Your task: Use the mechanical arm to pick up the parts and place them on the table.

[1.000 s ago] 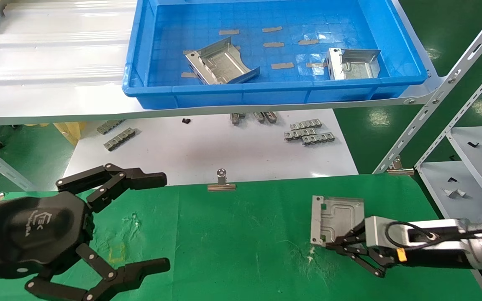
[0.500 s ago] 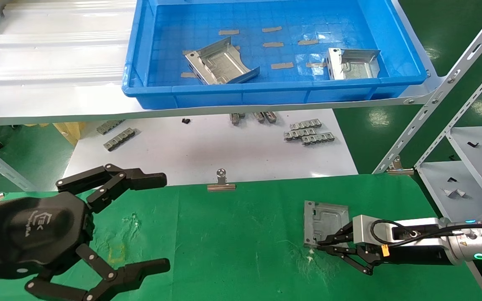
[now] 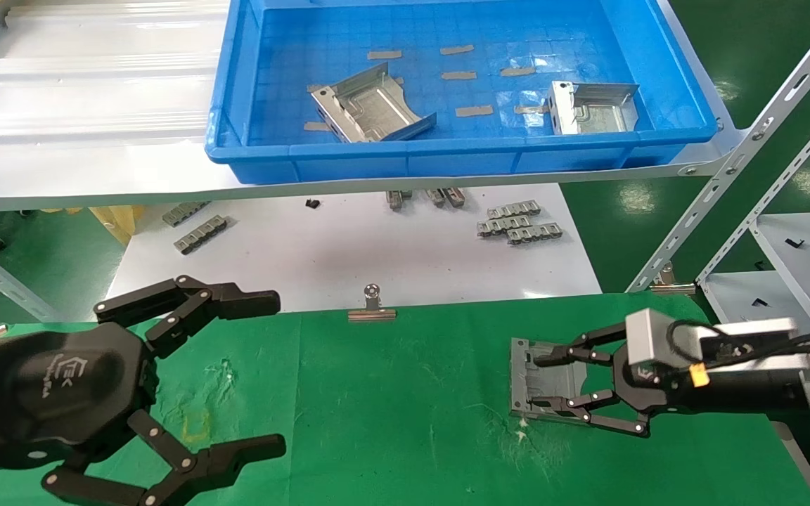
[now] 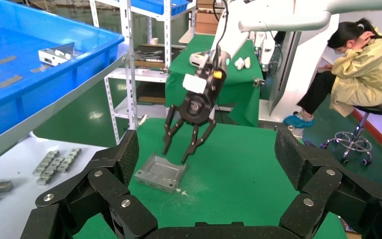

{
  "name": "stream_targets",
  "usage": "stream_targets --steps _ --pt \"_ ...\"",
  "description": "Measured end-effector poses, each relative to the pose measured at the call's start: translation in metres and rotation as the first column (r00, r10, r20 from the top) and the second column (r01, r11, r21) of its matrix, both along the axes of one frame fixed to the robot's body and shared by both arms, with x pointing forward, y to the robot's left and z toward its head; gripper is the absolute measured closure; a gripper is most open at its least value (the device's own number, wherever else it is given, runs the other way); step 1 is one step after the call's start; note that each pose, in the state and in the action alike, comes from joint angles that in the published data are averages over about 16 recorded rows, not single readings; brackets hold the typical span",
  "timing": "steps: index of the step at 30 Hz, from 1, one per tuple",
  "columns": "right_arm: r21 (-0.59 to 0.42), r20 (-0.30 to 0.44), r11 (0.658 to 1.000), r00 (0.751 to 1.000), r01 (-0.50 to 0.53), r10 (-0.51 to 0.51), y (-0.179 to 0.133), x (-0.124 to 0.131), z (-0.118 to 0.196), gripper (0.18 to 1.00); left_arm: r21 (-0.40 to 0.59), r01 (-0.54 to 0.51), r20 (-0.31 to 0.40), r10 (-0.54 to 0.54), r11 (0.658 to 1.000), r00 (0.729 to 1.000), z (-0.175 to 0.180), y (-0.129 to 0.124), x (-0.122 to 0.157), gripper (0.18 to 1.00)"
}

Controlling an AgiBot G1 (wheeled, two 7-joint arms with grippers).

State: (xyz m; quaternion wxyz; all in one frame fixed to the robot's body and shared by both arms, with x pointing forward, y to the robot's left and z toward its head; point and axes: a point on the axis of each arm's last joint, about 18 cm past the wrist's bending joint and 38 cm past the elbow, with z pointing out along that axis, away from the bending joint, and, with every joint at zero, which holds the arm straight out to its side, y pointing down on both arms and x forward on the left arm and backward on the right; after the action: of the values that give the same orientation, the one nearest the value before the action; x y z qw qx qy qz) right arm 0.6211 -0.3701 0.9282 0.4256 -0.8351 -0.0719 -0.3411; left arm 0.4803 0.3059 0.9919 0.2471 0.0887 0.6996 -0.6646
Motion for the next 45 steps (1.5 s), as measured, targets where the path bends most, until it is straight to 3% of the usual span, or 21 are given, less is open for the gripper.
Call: stream_targets --steps 13,26,45 --pt "0.089 -0.022 0.996 0.999 -0.029 0.031 0.005 -0.010 0.017 0.473 0.000 0.000 0.000 0.000 1.000 1.000 0.000 0.000 0.000 0.184" --pt "0.148 -0.024 0.987 0.998 -0.055 0.060 0.016 -0.015 0.017 0.249 0.000 0.000 0.000 0.000 1.000 1.000 0.000 0.000 0.000 0.184" --pt "0.311 -0.021 0.939 0.987 -0.144 0.158 0.042 -0.046 0.030 0.179 0.000 0.000 0.000 0.000 1.000 1.000 0.000 0.000 0.000 0.184"
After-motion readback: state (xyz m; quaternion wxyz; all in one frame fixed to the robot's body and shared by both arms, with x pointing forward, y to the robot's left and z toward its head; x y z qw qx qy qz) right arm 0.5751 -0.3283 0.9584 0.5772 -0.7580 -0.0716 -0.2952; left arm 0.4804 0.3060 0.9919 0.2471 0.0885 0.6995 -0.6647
